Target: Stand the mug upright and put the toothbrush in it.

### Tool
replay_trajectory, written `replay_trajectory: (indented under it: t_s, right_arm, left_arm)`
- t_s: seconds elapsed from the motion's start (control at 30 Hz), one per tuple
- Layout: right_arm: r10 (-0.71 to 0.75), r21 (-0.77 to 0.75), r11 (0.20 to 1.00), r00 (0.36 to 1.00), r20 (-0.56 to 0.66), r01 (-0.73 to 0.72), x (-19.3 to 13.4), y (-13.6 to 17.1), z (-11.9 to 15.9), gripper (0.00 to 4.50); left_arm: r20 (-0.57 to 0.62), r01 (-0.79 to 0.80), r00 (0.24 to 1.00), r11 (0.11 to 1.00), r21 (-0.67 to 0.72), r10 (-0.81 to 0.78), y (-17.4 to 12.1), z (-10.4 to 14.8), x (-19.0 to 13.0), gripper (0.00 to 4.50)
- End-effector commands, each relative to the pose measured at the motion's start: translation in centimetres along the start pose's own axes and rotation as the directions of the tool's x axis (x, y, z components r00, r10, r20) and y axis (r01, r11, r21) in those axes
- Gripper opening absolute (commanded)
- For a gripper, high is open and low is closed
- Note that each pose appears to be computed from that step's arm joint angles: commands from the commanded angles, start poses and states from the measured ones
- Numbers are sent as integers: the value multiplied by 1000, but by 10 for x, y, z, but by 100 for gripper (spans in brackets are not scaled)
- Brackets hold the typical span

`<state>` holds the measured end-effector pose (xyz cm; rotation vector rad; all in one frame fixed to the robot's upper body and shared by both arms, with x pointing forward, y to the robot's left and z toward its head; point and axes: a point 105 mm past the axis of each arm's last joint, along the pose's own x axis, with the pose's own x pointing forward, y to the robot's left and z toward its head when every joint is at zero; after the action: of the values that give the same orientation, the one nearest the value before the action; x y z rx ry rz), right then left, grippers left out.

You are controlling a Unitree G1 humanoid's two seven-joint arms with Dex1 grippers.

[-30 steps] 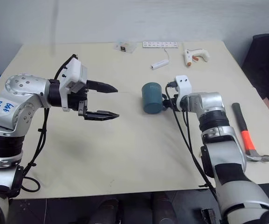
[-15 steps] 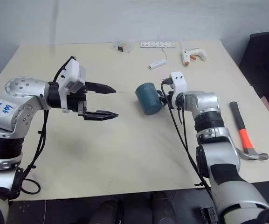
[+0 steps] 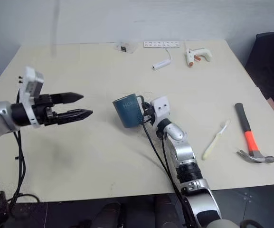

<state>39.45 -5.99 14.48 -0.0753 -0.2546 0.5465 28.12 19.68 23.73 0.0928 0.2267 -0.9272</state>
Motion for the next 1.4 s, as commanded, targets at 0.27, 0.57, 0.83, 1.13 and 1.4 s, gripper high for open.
replay_trajectory:
  t_s: [0.27,0.57,0.83,1.13,1.4]
  right_arm:
    - [46,-124,991,998,48,-39,-19,16,-17,3]
    - [20,-139,990,999,-44,-26,-41,-1,-26,210]
    - [43,-179,981,990,-133,-67,-77,-20,14,349]
    - [-100,-106,992,956,-275,73,-135,-51,79,349]
    - [-475,-104,865,732,-488,491,-191,-123,105,349]
  left_arm:
    - [-25,10,1000,998,64,-8,-11,4,-15,450]
    - [-24,137,990,983,122,-136,-31,5,8,450]
    - [-4,214,977,970,114,-215,-35,2,21,450]
    - [-4,382,923,917,115,-384,-58,-6,36,450]
    - [34,591,795,787,180,-605,-94,16,34,450]
